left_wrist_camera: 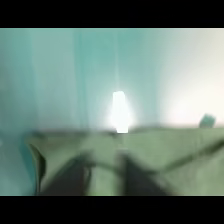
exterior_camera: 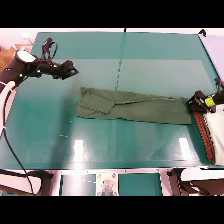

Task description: Fold the shirts.

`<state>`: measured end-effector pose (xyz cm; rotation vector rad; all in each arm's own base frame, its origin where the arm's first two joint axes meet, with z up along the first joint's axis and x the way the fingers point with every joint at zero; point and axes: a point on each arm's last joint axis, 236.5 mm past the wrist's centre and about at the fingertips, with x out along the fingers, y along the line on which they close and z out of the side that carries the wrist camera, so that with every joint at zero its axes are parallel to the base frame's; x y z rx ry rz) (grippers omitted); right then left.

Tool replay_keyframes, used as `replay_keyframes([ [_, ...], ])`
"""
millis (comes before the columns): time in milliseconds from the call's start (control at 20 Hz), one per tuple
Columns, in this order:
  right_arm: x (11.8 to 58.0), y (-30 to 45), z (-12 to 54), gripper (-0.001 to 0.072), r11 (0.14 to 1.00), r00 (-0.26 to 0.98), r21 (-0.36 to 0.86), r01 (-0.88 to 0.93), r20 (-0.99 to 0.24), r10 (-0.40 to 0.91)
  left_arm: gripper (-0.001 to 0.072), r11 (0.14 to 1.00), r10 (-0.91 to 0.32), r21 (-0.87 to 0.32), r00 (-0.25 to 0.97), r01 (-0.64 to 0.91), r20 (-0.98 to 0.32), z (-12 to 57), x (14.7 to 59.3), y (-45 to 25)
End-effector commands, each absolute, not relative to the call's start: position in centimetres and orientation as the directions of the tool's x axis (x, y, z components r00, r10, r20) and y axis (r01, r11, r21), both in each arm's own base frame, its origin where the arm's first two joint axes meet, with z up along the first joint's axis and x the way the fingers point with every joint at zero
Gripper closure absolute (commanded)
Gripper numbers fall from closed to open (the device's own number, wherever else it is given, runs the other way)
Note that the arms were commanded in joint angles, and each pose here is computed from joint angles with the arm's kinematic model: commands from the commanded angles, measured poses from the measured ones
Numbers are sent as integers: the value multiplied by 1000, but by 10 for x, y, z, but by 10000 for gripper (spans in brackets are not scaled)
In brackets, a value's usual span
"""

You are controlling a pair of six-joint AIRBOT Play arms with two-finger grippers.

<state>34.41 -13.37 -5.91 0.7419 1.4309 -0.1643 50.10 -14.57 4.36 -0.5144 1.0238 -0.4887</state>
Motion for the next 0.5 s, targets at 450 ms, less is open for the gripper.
replay_keyframes([
  [450,344,-142,-114,108,807,155,408,427,-912,379,673,732,-678,-594,267,334,-685,42,459,-209],
])
